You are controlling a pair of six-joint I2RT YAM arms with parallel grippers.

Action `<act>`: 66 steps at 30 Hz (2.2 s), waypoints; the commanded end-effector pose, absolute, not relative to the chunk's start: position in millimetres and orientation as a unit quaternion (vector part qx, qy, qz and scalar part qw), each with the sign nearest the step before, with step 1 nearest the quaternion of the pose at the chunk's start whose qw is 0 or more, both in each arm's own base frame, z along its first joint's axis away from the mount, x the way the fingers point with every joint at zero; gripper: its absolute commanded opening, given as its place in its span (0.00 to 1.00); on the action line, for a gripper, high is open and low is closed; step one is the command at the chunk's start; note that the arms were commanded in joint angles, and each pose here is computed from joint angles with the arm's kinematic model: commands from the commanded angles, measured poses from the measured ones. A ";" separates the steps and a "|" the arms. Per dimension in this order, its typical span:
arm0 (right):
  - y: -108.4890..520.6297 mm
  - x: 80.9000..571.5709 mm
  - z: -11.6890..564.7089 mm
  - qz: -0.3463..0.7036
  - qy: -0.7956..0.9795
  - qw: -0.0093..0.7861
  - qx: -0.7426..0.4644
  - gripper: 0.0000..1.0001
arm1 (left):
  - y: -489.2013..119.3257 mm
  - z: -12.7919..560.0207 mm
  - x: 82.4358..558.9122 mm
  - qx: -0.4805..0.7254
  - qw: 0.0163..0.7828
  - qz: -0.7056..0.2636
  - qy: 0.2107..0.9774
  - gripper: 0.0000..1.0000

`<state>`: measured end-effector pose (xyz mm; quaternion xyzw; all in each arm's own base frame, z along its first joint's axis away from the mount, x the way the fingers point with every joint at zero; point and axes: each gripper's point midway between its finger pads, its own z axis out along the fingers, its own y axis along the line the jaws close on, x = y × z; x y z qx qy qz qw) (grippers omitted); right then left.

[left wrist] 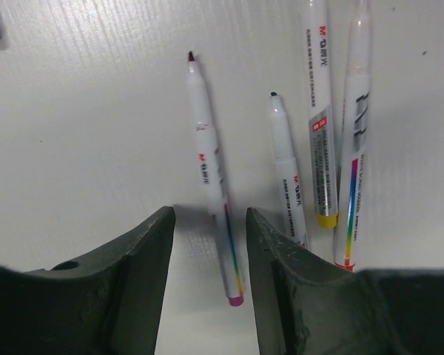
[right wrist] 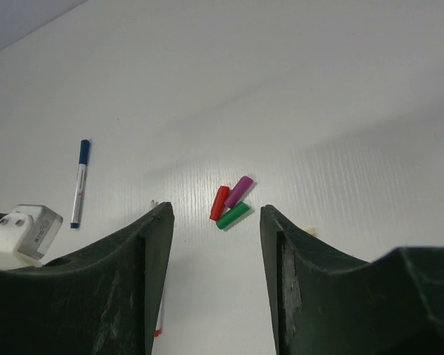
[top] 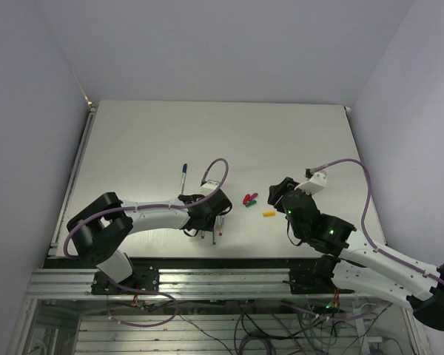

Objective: Insert the pens into the pen caps

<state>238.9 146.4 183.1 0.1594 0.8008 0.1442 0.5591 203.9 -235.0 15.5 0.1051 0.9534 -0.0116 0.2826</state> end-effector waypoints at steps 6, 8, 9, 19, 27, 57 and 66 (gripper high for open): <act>148.8 240.6 200.3 0.173 0.785 0.568 0.177 0.49 | -233.5 7.6 195.9 0.110 0.275 0.025 0.955 0.27; 149.9 241.0 202.5 0.175 0.785 0.568 0.177 0.49 | -228.9 0.8 189.3 0.108 0.264 0.030 0.958 0.15; 150.1 241.2 203.0 0.175 0.785 0.567 0.177 0.49 | -226.2 -2.8 185.4 0.107 0.258 0.032 0.960 0.13; 147.2 242.7 179.0 0.107 0.819 0.529 0.193 0.39 | -213.5 -2.8 167.6 0.086 0.258 0.003 0.962 0.07; 160.8 263.9 139.3 0.060 0.870 0.461 0.163 0.34 | -229.0 74.7 197.0 0.069 0.365 -0.064 0.926 0.07; 193.4 313.8 51.2 0.056 0.915 0.377 0.136 0.35 | -222.6 115.6 198.7 0.103 0.404 -0.086 0.905 0.07; 194.9 318.1 38.6 0.051 0.919 0.368 0.134 0.35 | -232.1 111.9 198.7 0.109 0.400 -0.100 0.905 0.07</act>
